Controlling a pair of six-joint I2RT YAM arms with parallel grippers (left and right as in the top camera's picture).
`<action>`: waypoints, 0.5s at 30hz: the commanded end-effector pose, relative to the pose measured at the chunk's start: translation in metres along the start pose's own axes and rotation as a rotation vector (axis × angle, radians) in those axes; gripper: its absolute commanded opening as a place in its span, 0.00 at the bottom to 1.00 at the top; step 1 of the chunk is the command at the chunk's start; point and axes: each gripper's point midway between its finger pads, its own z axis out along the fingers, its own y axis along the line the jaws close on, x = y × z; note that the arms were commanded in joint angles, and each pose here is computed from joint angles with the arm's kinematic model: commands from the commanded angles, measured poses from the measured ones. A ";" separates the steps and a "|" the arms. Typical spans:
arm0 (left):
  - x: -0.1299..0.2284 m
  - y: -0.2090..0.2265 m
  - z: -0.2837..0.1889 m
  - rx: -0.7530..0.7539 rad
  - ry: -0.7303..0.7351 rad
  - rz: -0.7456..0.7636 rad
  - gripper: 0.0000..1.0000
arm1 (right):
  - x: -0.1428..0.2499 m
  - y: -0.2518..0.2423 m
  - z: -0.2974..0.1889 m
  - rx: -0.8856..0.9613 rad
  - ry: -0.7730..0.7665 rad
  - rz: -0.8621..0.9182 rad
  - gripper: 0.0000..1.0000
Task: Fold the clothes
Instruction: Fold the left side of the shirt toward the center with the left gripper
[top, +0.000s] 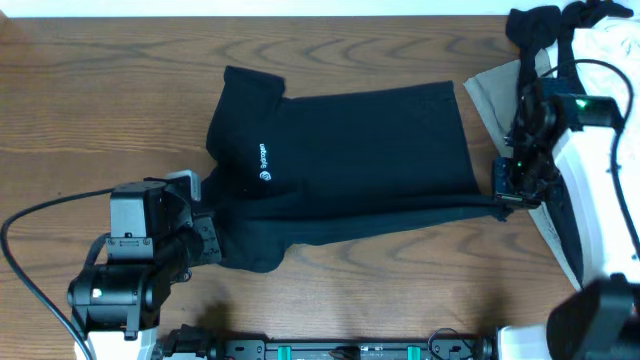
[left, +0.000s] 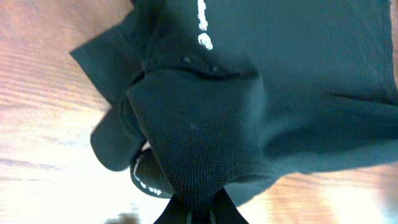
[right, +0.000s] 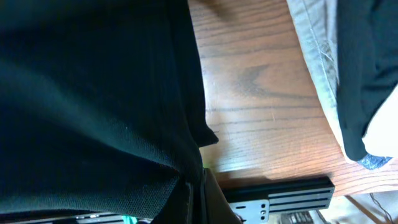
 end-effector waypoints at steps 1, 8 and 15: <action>-0.008 0.004 -0.002 -0.027 -0.039 0.006 0.06 | 0.007 -0.004 -0.017 -0.014 -0.065 0.002 0.01; -0.019 0.000 -0.009 -0.016 -0.079 0.013 0.06 | 0.024 -0.006 -0.035 -0.025 -0.116 0.003 0.01; -0.002 0.004 -0.008 -0.033 -0.012 -0.009 0.06 | 0.033 -0.008 -0.036 -0.021 -0.086 0.021 0.01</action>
